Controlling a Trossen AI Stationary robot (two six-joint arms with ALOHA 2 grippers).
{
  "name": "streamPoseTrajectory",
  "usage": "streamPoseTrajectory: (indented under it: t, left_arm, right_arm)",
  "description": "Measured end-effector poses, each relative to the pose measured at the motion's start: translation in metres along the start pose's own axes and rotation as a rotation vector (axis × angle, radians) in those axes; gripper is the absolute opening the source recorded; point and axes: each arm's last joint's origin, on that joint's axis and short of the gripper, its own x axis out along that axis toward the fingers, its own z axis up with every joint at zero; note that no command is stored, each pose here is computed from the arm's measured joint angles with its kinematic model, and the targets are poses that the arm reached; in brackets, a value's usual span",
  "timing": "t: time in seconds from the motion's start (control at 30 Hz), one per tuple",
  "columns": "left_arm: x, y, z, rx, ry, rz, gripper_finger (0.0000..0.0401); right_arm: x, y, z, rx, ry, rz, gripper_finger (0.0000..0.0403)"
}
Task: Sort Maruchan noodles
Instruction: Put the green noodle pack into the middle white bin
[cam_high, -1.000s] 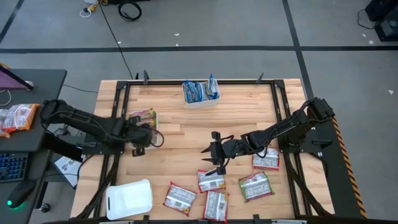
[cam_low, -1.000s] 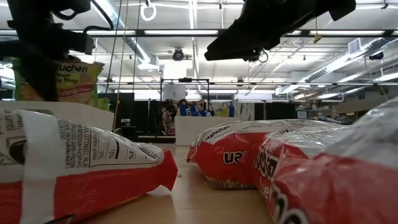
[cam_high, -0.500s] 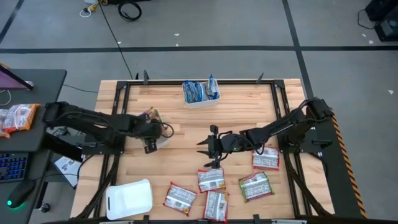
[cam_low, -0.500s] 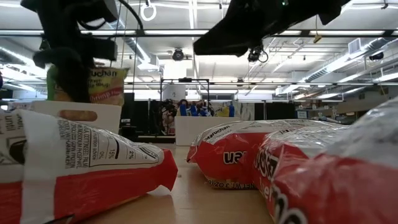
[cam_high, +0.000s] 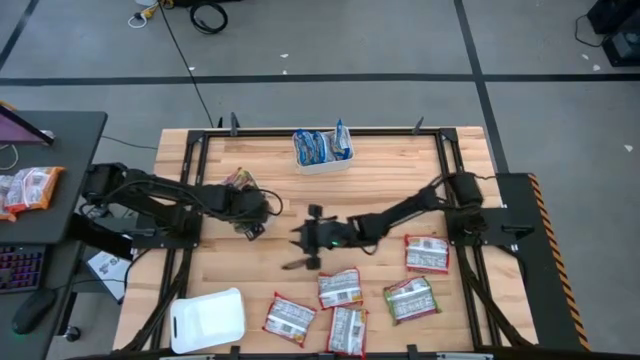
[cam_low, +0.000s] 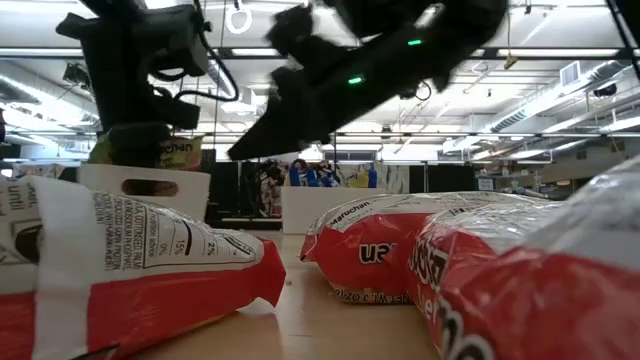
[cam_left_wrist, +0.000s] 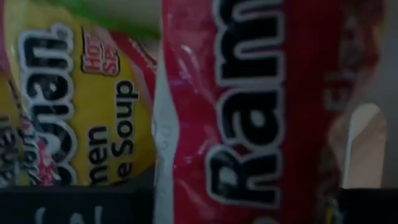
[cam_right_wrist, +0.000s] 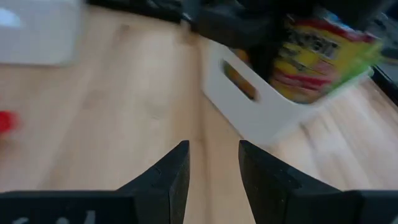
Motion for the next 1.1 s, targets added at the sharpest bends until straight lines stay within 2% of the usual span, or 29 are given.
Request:
streamPoseTrajectory:
  t: [0.13, 0.3, 0.47, 0.67, 0.8, 0.97, 1.1]
  left_arm:
    - [-0.001, 0.006, -0.008, -0.017, 0.081, 0.062, 0.0162]
    - [-0.008, 0.016, -0.016, -0.004, 0.124, 0.133, 0.0194]
    - [-0.026, 0.027, -0.020, 0.007, 0.172, 0.183, 0.0213]
    - [-0.041, 0.038, -0.021, 0.027, 0.184, 0.304, 0.0214]
    - [-0.038, 0.037, -0.020, 0.042, 0.172, 0.300, 0.0215]
    - [-0.033, 0.031, -0.018, 0.066, 0.200, 0.213, 0.0218]
    - [-0.031, 0.034, -0.017, 0.091, 0.220, 0.223, 0.0230]
  right_arm:
    - [0.024, -0.012, 0.014, -0.004, 0.043, -0.021, 0.0154]
    - [0.048, -0.011, 0.021, -0.054, 0.049, 0.024, 0.0187]
    - [0.055, -0.008, 0.023, -0.085, 0.043, 0.044, 0.0210]
    - [0.055, -0.008, 0.022, -0.068, 0.049, 0.047, 0.0211]
    - [0.054, -0.007, 0.020, -0.043, 0.069, 0.085, 0.0211]
    - [0.051, 0.003, 0.020, -0.005, 0.082, 0.128, 0.0216]
    - [0.047, 0.017, 0.021, 0.026, 0.079, 0.156, 0.0222]
